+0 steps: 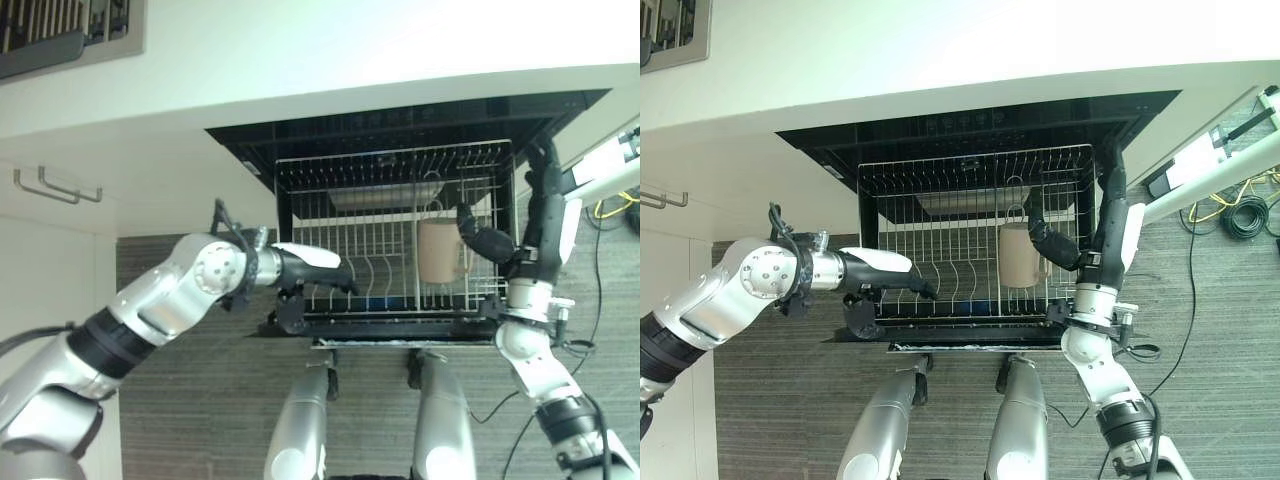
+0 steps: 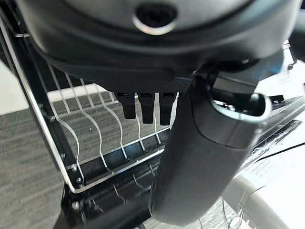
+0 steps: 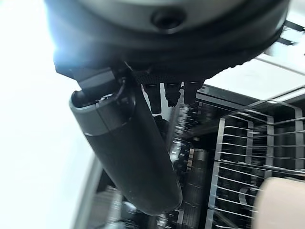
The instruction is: Place the dishes in the dishwasher.
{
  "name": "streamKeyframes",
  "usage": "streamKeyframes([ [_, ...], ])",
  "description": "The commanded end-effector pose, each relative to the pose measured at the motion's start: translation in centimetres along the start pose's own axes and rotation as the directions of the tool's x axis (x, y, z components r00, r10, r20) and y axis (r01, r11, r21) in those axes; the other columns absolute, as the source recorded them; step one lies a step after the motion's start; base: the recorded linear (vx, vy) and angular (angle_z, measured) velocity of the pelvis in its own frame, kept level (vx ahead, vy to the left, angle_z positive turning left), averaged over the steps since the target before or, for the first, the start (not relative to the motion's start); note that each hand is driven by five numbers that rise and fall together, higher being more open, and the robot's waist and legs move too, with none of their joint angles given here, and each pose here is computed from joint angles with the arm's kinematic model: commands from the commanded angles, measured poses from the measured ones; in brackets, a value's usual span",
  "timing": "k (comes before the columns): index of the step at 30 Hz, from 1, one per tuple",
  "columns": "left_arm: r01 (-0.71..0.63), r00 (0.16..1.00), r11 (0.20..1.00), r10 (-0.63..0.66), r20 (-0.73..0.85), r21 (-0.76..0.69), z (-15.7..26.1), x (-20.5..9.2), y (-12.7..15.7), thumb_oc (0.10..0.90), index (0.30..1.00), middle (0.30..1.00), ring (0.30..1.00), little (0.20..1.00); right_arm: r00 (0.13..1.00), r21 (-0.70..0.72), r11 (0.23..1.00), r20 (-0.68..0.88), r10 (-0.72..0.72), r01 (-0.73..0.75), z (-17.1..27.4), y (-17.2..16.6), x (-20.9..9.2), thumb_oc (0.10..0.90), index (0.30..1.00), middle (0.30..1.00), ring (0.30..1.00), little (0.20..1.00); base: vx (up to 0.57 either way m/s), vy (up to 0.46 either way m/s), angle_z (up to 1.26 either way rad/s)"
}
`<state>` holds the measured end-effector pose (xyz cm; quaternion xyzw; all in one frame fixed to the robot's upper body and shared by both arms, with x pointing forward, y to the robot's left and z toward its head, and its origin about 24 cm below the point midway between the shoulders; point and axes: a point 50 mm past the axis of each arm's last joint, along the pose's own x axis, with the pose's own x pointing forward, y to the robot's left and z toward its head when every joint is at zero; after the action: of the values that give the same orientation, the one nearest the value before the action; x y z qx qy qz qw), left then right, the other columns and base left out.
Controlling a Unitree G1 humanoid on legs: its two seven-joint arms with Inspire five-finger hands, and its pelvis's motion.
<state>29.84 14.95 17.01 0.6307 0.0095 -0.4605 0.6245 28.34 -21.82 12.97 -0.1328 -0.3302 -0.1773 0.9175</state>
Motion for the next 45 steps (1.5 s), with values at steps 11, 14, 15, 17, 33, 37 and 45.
streamKeyframes([
  [11, -0.481, 0.876, 0.848, 0.472, -0.096, -0.22, -3.1, -1.5, -3.3, 0.8, 0.9, 0.9, 0.9, 0.9, 0.922, 0.264, 0.964, 0.379, -0.076, -0.029, 7.1, -3.1, 1.5, 0.8, 0.9, 0.9, 0.9, 0.9, 0.03, -0.01, -0.03],
  [14, -0.578, 0.814, 0.754, 0.559, -0.158, -0.312, -3.7, -2.1, -4.9, 0.8, 0.9, 0.9, 0.9, 0.9, 0.929, 0.274, 0.961, 0.363, -0.07, -0.035, 7.1, -3.5, 1.1, 0.8, 0.9, 0.9, 0.9, 0.9, 0.08, -0.011, 0.06],
  [15, -0.641, 0.762, 0.668, 0.612, -0.211, -0.379, -4.2, -2.7, -6.1, 0.8, 0.9, 0.9, 0.9, 0.9, 0.939, 0.275, 0.961, 0.337, -0.072, -0.025, 6.7, -4.2, 0.8, 0.8, 0.9, 0.9, 0.9, 0.9, 0.24, -0.011, 0.13],
  [17, -0.741, 0.639, 0.431, 0.689, -0.343, -0.514, -5.5, -5.2, -10.0, 0.8, 0.9, 0.9, 0.9, 0.9, 0.945, 0.205, 0.979, 0.315, -0.087, 0.022, 6.1, -6.0, -0.2, 0.8, 0.9, 0.9, 0.9, 0.9, 0.19, 0.091, 0.1],
  [33, -0.816, 0.561, 0.058, 0.318, -0.764, -0.575, -11.0, -7.7, -22.1, 0.8, 0.9, 0.9, 0.9, 0.9, 0.867, 0.231, 0.838, -0.054, -0.496, 0.494, 1.8, -10.1, -2.9, 0.8, 0.9, 0.9, 0.9, 0.9, -0.06, 0.42, -0.14],
  [37, -0.689, 0.721, -0.132, -0.016, -0.693, -0.713, -7.9, -1.5, -30.4, 0.8, 0.9, 0.9, 0.9, 0.9, 0.852, 0.263, 0.814, -0.079, -0.517, 0.518, 0.9, -11.8, -2.5, 0.8, 0.9, 0.9, 0.9, 0.9, -0.04, 0.091, -0.28],
  [45, -0.725, 0.686, -0.365, -0.457, -0.567, -0.584, -1.1, 2.0, -39.8, 0.8, 0.9, 0.9, 0.9, 0.9, 0.991, 0.352, 0.929, 0.019, -0.131, 0.116, 3.0, -7.1, 0.1, 0.8, 0.9, 0.9, 0.9, 0.9, 0.16, 0.034, -0.5],
])
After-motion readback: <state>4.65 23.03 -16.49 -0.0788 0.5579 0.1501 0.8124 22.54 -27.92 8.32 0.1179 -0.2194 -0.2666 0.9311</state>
